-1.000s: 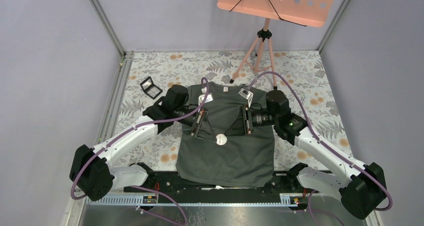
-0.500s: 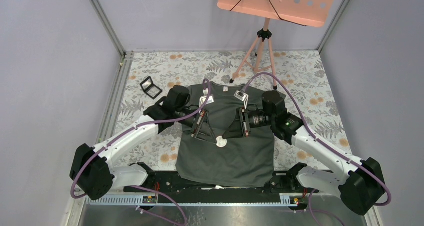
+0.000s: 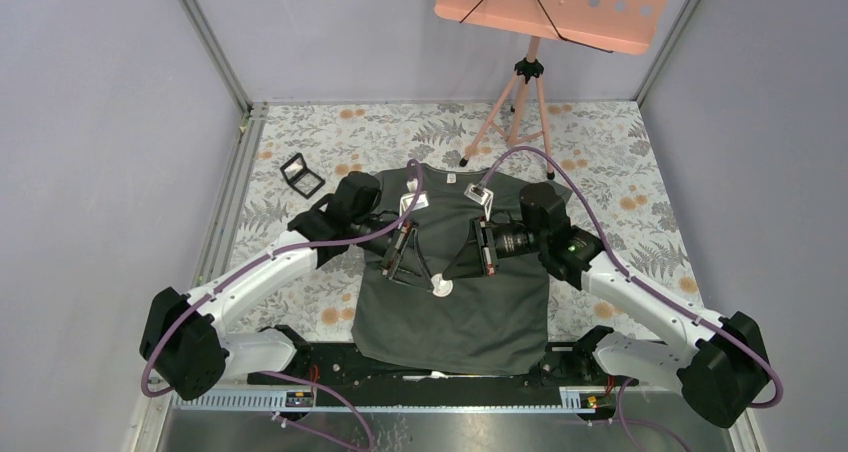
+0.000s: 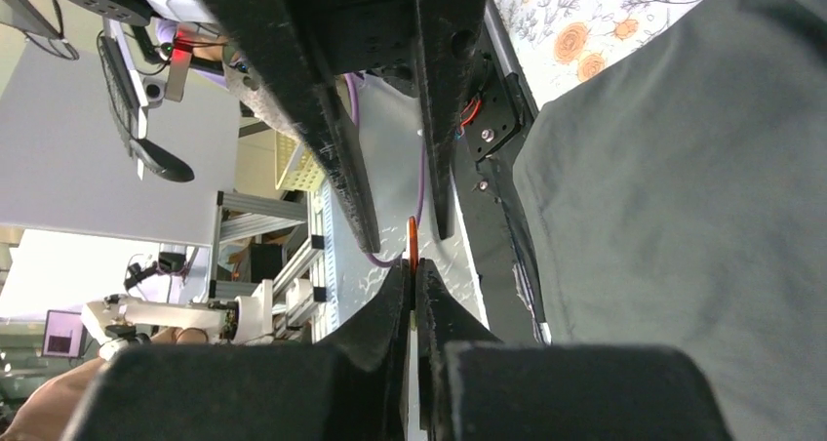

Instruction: Pin the brooch onto the clothing

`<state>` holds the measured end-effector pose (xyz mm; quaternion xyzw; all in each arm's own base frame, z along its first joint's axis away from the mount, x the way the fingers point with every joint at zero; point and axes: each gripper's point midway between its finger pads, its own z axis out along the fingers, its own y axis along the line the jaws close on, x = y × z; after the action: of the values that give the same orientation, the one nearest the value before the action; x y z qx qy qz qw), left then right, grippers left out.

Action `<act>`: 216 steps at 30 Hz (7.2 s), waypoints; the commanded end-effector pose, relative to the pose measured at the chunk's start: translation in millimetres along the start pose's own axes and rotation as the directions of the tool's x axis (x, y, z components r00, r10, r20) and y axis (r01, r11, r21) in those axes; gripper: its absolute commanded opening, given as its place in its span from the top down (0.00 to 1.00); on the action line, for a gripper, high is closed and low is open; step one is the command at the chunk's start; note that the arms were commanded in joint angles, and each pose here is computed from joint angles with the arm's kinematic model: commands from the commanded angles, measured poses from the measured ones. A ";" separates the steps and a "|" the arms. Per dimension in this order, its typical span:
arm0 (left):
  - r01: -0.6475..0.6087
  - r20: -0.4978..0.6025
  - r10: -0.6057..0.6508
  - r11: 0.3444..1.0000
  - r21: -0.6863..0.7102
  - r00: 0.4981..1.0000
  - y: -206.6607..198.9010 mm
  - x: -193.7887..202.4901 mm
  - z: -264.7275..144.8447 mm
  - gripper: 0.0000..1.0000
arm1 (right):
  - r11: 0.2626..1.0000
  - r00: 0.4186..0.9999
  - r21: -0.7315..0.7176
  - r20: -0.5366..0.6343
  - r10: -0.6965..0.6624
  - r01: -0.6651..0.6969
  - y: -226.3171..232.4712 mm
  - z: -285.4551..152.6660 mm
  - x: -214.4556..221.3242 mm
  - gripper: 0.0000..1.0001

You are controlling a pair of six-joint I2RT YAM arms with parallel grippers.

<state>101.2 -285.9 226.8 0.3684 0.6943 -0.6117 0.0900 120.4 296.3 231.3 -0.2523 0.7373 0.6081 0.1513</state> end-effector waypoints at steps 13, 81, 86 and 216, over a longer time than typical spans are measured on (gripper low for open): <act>-0.185 0.626 0.378 0.918 -0.352 0.683 -43.3 -119.6 -63.7 0.13 | 0.968 0.742 0.214 0.626 -0.238 0.130 36.6 -57.9 -103.9 1.00; 0.010 0.894 0.038 0.999 -0.047 0.446 -76.2 -169.5 -24.5 1.00 | 0.976 0.589 0.123 0.781 -0.207 0.180 77.9 -82.9 -131.5 0.63; 0.036 0.808 0.125 0.983 -0.178 0.576 -57.1 -146.1 -17.3 1.00 | 0.932 0.647 0.347 0.687 -0.331 0.109 50.0 -94.4 -120.0 0.35; -0.192 0.530 0.250 0.968 -0.163 0.810 -59.0 -94.2 4.9 1.00 | 0.977 0.903 0.064 0.374 -0.211 0.202 56.4 -54.4 -61.3 0.81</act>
<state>132.4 -327.3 309.4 0.2378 0.6441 -0.6337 0.3564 143.8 261.5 308.4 -0.1925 0.6791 0.6198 0.3429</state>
